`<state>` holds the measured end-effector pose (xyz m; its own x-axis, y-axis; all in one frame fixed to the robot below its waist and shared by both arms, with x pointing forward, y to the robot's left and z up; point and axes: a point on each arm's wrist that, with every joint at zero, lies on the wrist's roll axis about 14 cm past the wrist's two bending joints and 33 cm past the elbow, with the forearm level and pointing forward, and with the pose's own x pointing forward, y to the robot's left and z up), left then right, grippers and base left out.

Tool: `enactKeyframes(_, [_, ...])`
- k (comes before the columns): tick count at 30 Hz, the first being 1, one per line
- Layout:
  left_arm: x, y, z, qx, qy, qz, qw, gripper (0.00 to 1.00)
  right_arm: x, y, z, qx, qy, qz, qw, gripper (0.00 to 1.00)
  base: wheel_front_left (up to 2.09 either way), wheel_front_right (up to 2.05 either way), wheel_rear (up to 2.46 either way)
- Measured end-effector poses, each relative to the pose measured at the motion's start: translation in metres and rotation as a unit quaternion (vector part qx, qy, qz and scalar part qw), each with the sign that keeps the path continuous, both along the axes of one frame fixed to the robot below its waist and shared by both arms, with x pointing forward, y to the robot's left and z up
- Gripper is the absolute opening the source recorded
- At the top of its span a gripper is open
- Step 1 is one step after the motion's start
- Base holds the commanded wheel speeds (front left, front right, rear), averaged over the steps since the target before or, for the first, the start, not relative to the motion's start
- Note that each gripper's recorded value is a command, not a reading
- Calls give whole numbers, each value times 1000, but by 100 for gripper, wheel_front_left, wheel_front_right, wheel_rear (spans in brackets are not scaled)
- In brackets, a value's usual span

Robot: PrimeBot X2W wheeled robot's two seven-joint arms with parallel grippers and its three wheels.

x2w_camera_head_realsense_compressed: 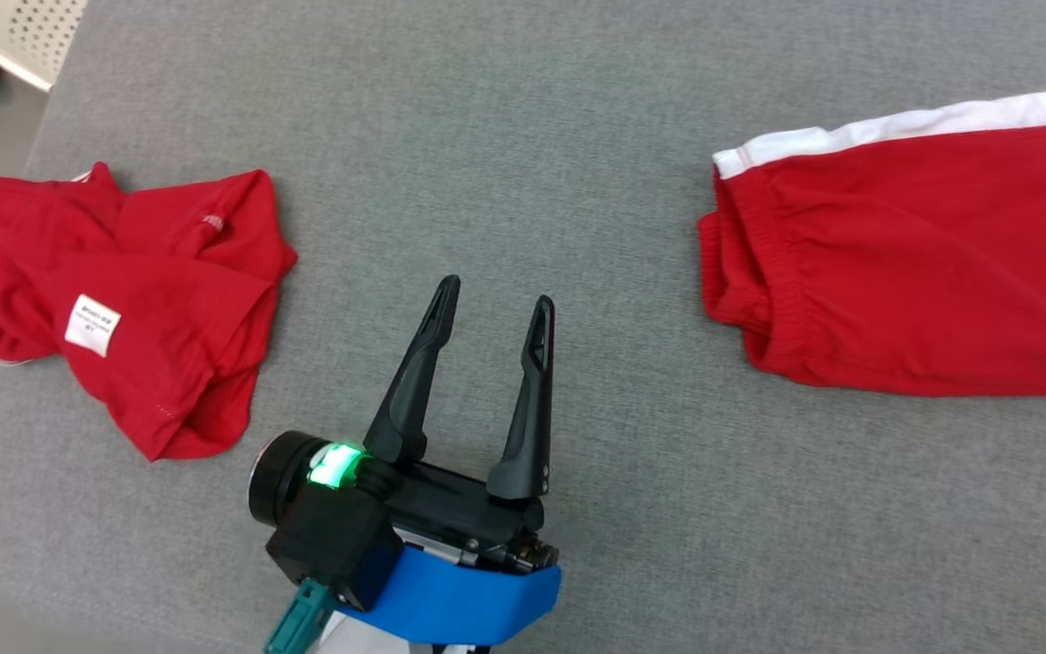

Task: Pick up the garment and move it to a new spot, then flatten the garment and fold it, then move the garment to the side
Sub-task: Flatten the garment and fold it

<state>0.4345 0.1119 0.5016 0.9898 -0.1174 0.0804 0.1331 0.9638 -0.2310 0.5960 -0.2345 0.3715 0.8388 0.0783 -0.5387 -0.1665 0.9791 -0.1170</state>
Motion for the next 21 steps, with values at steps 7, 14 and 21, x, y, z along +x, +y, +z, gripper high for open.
enactKeyframes(7, [-8, 11, -6, 10, 9, 18, 1000, 100, 16, -7, -2, -9, -6, -16, 1000, 100, 0, 0, 0])
enactKeyframes(14, [-12, 13, -6, 14, 9, 19, 1000, 100, 1, -1, -17, 0, 48, -18, 999, 82, 0, 0, 0])
enactKeyframes(21, [-10, 8, -4, 12, 3, 11, 1000, 100, -14, 7, -15, 20, 60, -9, 998, 0, 0, 0, 0])
